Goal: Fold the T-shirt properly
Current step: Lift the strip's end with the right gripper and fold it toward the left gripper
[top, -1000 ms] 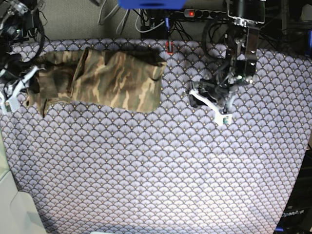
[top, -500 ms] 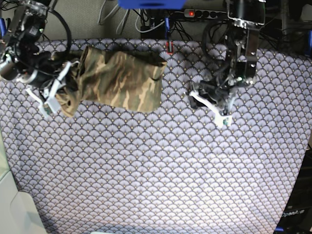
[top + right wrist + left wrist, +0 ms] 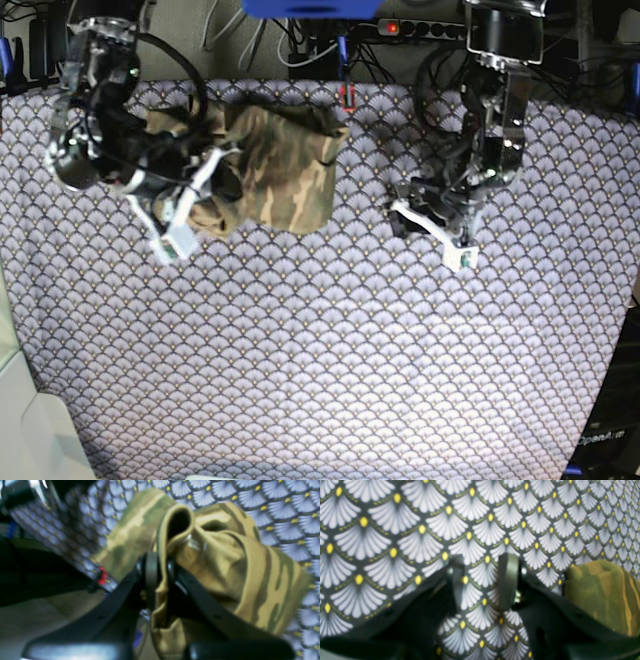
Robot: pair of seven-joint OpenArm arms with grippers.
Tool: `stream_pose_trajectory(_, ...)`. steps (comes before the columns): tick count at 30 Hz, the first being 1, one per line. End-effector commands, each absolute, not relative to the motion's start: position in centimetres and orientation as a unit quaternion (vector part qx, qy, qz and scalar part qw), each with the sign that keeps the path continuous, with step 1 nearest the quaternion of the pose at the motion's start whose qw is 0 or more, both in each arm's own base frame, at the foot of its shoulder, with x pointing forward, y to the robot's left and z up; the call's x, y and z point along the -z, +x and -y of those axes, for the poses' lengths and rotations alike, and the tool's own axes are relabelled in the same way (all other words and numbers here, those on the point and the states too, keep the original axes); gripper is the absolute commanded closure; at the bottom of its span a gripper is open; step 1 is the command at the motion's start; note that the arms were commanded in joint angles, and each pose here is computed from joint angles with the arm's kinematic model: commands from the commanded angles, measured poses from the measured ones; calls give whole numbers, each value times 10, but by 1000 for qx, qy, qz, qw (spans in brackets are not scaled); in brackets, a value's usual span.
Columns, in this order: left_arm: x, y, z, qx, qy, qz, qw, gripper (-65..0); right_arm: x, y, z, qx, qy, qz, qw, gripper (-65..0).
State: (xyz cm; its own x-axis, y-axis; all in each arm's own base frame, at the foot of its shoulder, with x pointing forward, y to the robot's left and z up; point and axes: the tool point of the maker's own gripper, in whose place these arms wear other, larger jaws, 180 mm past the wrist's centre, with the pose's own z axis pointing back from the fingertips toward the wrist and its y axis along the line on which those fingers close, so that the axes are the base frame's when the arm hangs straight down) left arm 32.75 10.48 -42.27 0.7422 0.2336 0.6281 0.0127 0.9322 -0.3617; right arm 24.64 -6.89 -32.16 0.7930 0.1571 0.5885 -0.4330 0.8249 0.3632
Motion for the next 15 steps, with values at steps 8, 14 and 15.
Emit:
stream_pose_trajectory(8, 439, 326, -113, -70, -165, 337, 924, -225, 299, 247, 3, -138, 335, 279, 889, -1)
stream_pose_trajectory(14, 439, 326, -111, -56, -171, 339, 923, -225, 284, 245, -40, -144, 383, 281, 868, -1)
stream_pose_trajectory(15, 437, 326, -112, -43, -175, 342, 922, -225, 282, 245, -46, -138, 392, 281, 865, -1)
